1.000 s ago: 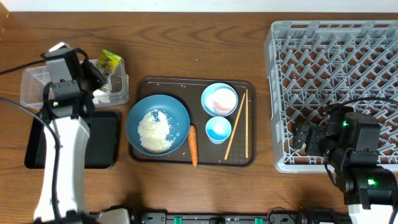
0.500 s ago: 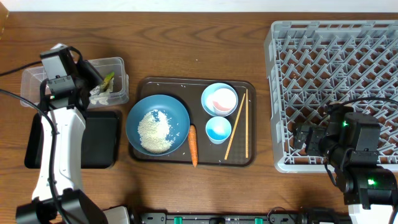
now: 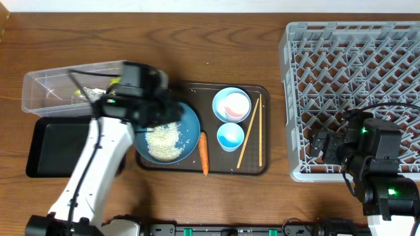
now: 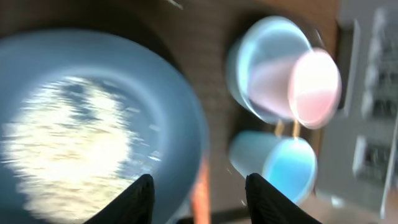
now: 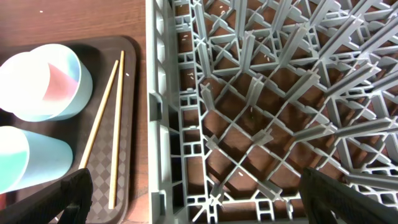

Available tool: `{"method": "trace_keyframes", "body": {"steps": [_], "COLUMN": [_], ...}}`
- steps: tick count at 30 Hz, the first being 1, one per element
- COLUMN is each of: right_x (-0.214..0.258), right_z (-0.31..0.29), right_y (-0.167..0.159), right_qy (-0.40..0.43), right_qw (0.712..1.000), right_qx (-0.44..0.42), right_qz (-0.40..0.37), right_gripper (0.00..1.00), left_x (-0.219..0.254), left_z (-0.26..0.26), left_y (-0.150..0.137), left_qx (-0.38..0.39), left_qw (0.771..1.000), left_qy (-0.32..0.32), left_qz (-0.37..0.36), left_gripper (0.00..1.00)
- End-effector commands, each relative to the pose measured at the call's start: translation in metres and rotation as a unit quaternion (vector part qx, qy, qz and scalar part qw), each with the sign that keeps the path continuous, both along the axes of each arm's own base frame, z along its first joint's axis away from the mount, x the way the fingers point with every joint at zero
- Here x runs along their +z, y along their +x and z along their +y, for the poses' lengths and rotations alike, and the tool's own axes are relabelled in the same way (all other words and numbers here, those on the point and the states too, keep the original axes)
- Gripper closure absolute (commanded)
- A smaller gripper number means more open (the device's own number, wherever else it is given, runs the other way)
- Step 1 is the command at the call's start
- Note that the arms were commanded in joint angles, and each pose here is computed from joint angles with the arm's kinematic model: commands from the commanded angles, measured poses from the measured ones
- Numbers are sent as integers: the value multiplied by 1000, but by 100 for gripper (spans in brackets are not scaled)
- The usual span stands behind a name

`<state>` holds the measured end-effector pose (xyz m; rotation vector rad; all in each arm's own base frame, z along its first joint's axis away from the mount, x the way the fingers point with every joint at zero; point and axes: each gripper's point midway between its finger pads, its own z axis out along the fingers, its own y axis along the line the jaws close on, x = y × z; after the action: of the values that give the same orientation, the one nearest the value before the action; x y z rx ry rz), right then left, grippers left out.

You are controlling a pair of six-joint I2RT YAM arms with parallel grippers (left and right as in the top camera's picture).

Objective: Sort waste into correct bins and load items into the dishwasher rack
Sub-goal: 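Grasp the nested pink and blue cups with left gripper and lift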

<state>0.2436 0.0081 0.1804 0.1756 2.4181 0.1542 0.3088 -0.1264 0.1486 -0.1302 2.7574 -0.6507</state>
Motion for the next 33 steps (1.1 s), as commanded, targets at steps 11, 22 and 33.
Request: {"method": "trace_keyframes", "body": {"steps": [11, 22, 33], "right_x": [6, 6, 4], "right_z": [3, 3, 1], "right_y": [0, 0, -2], "right_qy": [-2, -3, -8], "right_qw": [1000, 1000, 1000], "right_qx": [9, 8, 3], "right_qz": [-5, -3, 3], "right_gripper": [1, 1, 1], "left_x": [-43, -97, -76], "left_z": [-81, -98, -92], "left_y": [-39, -41, -53], "left_qx": [-123, -145, -145], "left_qw": [991, 982, 981], "left_qy": [32, 55, 44], "left_qz": [52, 103, 118], "left_gripper": [49, 59, 94]}}
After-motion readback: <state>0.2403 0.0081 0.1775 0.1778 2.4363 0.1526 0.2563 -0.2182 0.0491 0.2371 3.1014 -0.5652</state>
